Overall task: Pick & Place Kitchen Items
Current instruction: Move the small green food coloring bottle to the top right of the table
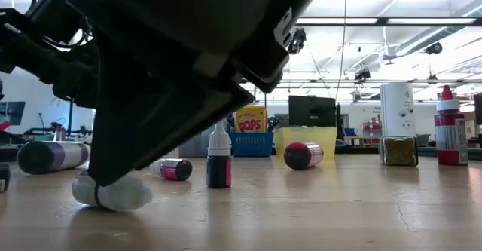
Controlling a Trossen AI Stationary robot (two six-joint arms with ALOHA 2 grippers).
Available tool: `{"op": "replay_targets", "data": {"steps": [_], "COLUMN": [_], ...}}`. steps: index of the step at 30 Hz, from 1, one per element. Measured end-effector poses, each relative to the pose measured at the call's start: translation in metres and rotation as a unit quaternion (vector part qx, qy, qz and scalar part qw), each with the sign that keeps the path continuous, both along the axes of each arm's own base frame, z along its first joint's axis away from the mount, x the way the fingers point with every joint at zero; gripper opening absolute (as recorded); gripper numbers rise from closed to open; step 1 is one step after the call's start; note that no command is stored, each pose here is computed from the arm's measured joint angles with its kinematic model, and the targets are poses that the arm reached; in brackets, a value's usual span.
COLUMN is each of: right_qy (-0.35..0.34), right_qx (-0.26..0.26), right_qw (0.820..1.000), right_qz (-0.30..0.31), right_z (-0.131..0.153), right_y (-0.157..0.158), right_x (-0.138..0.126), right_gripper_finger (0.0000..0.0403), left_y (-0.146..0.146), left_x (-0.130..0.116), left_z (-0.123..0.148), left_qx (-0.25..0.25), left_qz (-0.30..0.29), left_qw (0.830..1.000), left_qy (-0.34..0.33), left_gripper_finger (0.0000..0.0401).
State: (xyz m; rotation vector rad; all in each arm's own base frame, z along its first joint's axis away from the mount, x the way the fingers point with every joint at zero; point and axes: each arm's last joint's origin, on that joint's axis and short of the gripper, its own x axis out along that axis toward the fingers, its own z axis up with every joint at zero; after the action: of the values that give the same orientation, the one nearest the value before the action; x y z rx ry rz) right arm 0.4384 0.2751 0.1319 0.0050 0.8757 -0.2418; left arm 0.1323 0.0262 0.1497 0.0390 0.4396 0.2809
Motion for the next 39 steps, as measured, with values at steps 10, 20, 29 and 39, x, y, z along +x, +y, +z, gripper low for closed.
{"op": "replay_targets", "data": {"steps": [10, 20, 29, 39], "right_qy": [0.024, 0.034, 0.044, 0.058], "right_qx": [0.020, 0.025, 0.004, -0.035], "right_qw": [1.000, 0.999, 0.999, 0.992], "right_qz": [-0.002, -0.011, 0.024, 0.106], "right_z": [-0.009, -0.016, -0.015, 0.041], "right_y": [-0.004, -0.012, -0.012, -0.020], "right_x": [-0.002, -0.002, -0.003, -0.015], "right_gripper_finger": [0.0142, 0.0160, 0.0084, 0.0052], "left_y": [0.000, 0.000, 0.000, 0.000], "left_x": [0.000, 0.000, 0.000, 0.000], "left_z": [0.000, 0.000, 0.000, 0.000], "left_qx": [0.000, 0.000, 0.000, 0.000], "left_qz": [0.000, 0.000, 0.000, 0.000], "left_qw": [1.000, 1.000, 1.000, 1.000], "left_qy": [0.000, 0.000, 0.000, 0.000], "left_gripper_finger": [0.0303, 0.0303, 0.0303, 0.0302]}}
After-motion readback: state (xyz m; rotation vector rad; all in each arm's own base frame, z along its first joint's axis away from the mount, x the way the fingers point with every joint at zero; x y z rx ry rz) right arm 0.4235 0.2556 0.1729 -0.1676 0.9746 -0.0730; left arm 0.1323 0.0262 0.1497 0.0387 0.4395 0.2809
